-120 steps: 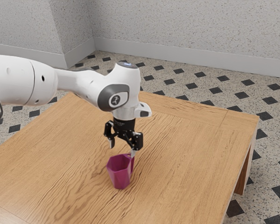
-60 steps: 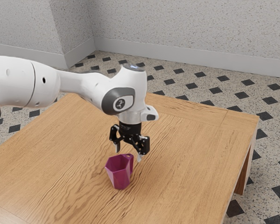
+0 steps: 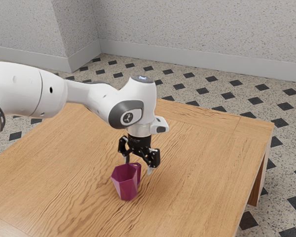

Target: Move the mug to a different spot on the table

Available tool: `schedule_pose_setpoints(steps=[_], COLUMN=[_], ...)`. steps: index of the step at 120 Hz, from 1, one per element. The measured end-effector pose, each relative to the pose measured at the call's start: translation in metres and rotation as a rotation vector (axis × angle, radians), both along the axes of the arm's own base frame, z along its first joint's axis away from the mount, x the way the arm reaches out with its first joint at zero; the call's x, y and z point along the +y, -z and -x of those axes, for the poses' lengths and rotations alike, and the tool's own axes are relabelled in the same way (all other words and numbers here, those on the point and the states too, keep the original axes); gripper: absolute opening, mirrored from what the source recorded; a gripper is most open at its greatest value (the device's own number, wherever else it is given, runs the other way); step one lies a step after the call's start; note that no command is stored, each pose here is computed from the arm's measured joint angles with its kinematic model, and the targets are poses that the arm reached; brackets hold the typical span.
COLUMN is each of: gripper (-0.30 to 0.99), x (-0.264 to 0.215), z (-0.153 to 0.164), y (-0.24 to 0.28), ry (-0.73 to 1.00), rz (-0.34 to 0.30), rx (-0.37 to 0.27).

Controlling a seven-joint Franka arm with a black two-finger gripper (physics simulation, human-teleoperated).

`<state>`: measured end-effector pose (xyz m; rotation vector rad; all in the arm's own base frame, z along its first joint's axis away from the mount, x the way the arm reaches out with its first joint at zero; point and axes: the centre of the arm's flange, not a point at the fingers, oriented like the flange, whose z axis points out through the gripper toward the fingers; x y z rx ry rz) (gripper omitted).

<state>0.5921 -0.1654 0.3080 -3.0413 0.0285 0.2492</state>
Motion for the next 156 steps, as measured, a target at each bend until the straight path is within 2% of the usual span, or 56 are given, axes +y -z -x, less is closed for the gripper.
schedule_pose_setpoints(steps=[35, 55, 104, 119, 141, 156], gripper=[0.69, 0.69, 0.68, 0.56, 0.24, 0.18], x=[0.001, 0.003, 0.003, 0.003, 0.003, 0.003], z=[-0.002, 0.002, 0.002, 0.002, 0.002, 0.003], y=[0.008, 0.018, 0.026, 0.026, 0.026, 0.026], ry=[0.074, 0.125, 0.171, 0.168, 0.152, 0.142], rz=[-0.018, -0.036, -0.034, -0.035, -0.036, -0.038], rx=[-0.010, 0.008, 0.017, 0.018, 0.020, 0.020])
